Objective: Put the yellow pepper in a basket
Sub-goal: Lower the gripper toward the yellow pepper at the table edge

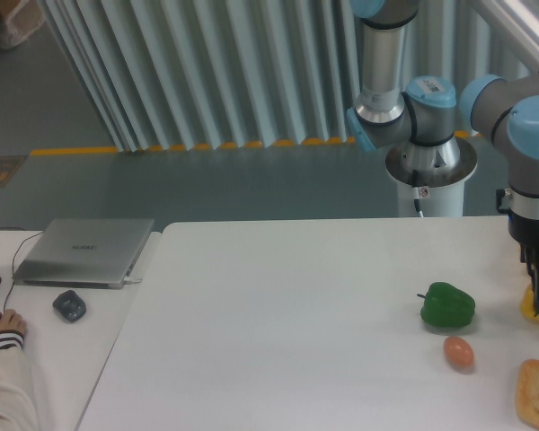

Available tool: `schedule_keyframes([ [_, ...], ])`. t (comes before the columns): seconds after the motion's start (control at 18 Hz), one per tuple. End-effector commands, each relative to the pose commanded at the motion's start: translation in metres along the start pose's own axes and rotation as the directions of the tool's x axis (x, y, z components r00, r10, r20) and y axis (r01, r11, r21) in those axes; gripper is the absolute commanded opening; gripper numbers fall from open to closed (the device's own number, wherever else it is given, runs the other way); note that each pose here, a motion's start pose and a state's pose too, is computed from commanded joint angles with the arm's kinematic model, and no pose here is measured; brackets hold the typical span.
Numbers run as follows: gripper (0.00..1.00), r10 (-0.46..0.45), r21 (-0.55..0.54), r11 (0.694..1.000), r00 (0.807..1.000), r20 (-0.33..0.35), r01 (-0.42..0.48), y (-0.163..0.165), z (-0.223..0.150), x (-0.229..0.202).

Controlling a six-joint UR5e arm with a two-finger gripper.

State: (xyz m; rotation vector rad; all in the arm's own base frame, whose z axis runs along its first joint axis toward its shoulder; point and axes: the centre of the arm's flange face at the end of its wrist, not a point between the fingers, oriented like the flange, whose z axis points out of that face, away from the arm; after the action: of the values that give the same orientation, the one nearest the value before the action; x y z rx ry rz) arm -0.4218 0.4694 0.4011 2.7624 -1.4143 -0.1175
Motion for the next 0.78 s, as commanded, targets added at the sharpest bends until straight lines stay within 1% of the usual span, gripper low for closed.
schedule_keyframes([
  [0.17,1.00,-0.029,-0.003,1.000,1.000,0.001,0.029,-0.0046,-0.0021,0.0003],
  [0.28,1.00,-0.101,0.004,0.995,0.995,0.001,0.101,-0.0069,-0.0010,-0.0009],
  [0.33,1.00,-0.118,0.008,0.993,0.993,-0.001,0.118,-0.0114,0.0008,-0.0007],
  [0.67,1.00,-0.193,-0.005,0.981,0.981,-0.008,0.193,-0.0091,0.0047,0.0050],
  [0.78,1.00,-0.199,-0.004,0.980,0.980,-0.009,0.199,-0.0091,0.0056,0.0048],
])
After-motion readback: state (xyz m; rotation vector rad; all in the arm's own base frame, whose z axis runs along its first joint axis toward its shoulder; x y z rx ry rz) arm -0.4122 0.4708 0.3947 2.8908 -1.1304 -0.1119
